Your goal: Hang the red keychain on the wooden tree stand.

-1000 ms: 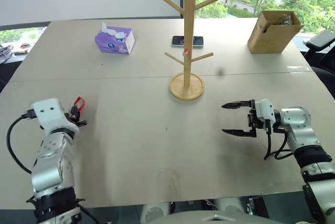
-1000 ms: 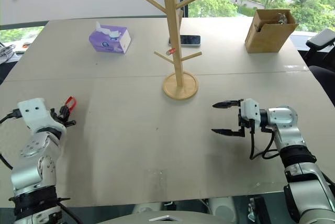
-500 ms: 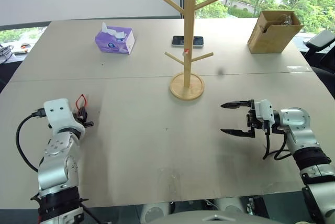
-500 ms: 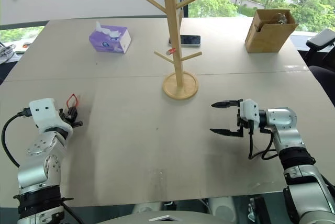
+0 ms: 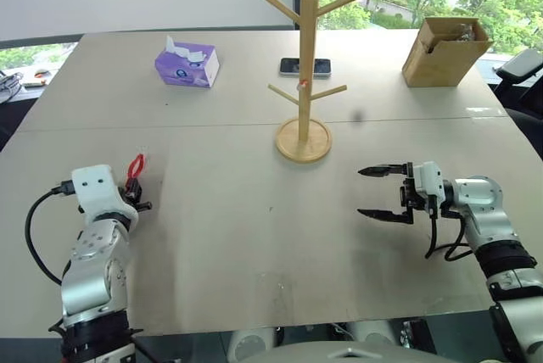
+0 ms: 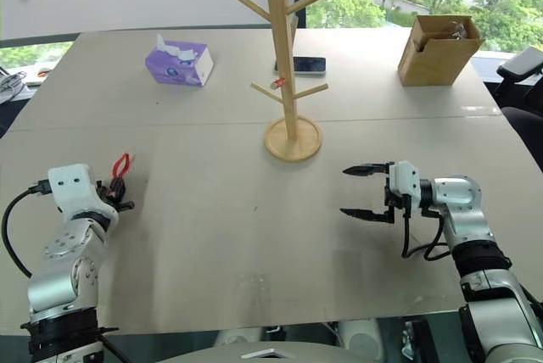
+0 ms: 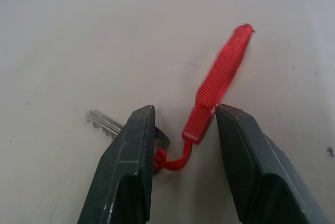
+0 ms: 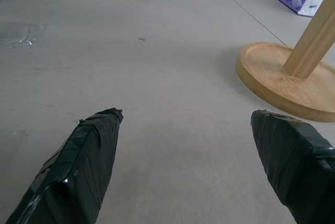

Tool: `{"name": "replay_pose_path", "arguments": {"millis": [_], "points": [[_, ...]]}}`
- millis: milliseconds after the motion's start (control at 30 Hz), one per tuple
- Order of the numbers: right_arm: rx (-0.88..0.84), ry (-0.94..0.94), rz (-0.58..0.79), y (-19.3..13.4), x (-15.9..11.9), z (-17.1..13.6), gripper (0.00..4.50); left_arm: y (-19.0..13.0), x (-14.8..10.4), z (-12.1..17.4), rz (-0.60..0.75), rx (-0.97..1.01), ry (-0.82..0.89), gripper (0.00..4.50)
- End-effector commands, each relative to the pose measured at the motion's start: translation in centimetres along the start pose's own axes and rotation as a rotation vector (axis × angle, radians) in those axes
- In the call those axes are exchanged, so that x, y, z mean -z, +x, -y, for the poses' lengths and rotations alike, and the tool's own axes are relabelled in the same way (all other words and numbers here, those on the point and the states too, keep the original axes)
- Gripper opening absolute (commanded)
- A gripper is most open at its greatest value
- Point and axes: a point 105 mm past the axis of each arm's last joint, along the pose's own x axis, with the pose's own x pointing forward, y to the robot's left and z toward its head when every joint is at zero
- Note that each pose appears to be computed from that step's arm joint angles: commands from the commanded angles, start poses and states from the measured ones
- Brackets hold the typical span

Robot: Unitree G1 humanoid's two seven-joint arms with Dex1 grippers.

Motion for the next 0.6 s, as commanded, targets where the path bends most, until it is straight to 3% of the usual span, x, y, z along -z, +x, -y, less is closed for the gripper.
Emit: {"name": "replay_pose_path", "arguments": {"millis": [33, 600], "points": [[0.027, -0.031, 0.020, -0.48, -0.98, 0.43, 4.26, -0.41, -1.12, -0.22, 0.043, -0.013, 0.016, 1.85], [0.050, -0.028, 0.018, -0.54, -1.07, 0.71, 4.26, 0.18, -1.37, -0.52, 0.047, -0.018, 0.047, 1.85]]}}
